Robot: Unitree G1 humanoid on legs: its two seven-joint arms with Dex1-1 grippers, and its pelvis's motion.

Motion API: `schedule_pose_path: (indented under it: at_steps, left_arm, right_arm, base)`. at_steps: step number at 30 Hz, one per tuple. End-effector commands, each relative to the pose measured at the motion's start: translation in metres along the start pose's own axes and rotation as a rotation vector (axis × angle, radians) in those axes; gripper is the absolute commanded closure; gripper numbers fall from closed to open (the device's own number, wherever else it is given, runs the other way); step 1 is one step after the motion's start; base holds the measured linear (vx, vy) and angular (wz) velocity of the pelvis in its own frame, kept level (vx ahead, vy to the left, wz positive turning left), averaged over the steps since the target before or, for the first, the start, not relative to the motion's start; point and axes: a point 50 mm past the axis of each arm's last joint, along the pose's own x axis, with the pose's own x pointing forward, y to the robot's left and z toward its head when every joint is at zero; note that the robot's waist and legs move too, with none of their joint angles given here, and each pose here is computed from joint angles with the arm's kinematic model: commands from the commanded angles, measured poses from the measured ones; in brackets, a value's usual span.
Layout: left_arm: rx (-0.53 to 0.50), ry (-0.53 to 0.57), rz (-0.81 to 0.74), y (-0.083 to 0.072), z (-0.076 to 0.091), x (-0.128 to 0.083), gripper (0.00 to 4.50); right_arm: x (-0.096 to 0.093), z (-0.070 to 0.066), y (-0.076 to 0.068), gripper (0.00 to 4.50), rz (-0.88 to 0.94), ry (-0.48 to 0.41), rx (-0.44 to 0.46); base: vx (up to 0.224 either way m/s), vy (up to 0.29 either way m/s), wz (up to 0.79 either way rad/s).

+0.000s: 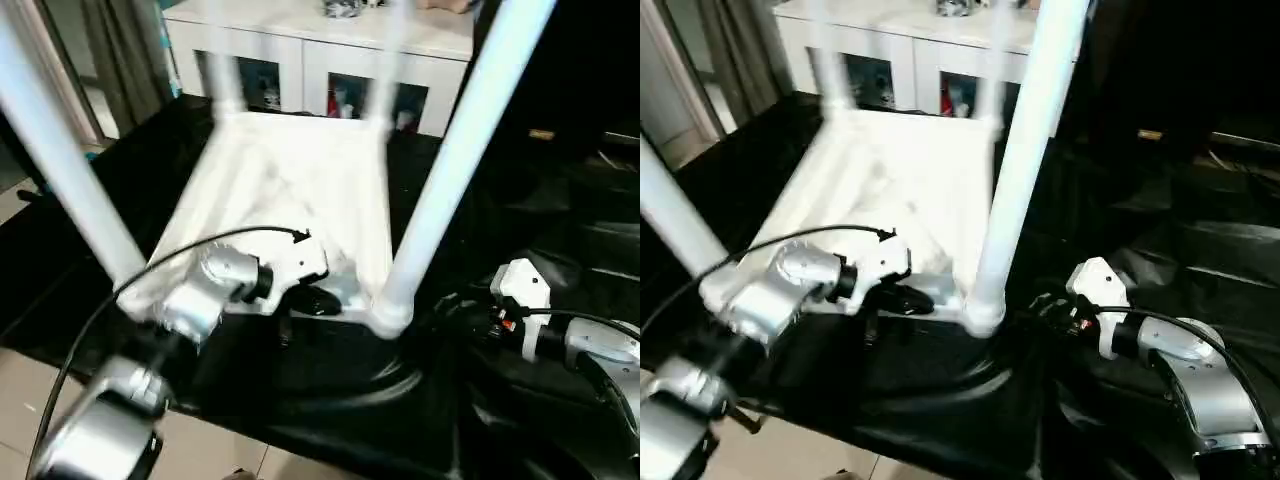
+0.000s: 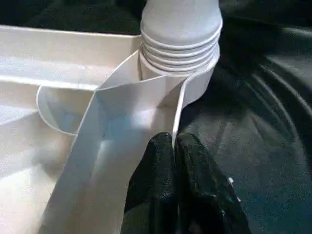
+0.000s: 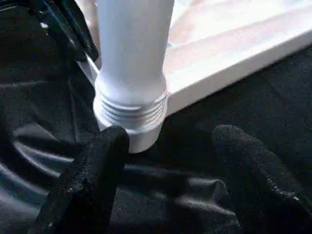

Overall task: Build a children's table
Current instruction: Rotate leg to tighten

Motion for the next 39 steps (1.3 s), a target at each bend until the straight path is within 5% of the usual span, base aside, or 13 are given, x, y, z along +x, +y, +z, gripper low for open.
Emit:
schedule_pose_path:
  at_steps: [1, 8, 22, 28, 39]
  left_arm:
    - [-0.06, 0.052, 0.058, -0.002, -0.012, -0.002, 4.49]
    - [-0.001, 0.023, 0.028, -0.011, -0.007, 0.001, 4.49]
    - [0.011, 0.085, -0.015, -0.011, -0.014, 0.002, 4.5]
    - [-0.019, 0.033, -0.009, -0.004, -0.007, 0.003, 3.73]
    - [-0.03, 0.03, -0.019, 0.002, -0.01, 0.005, 3.73]
  right_arm:
    - [-0.003, -0.002, -0.006, 1.39, -0.038, 0.012, -0.012]
    - [0.001, 0.003, -0.001, 1.39, 0.007, -0.04, 0.024]
    - [0.02, 0.007, 0.01, 0.04, 0.084, -0.091, 0.01]
    - [0.021, 0.01, 0.009, 0.0, 0.063, -0.097, -0.014]
    - [0.021, 0.008, 0.011, 0.0, 0.058, -0.086, -0.033]
  base:
    - [0.0, 0.0, 0.0]
    - [0.0, 0.0, 0.0]
    - [0.0, 0.0, 0.0]
    - [0.0, 0.0, 0.0]
    - [0.0, 0.0, 0.0]
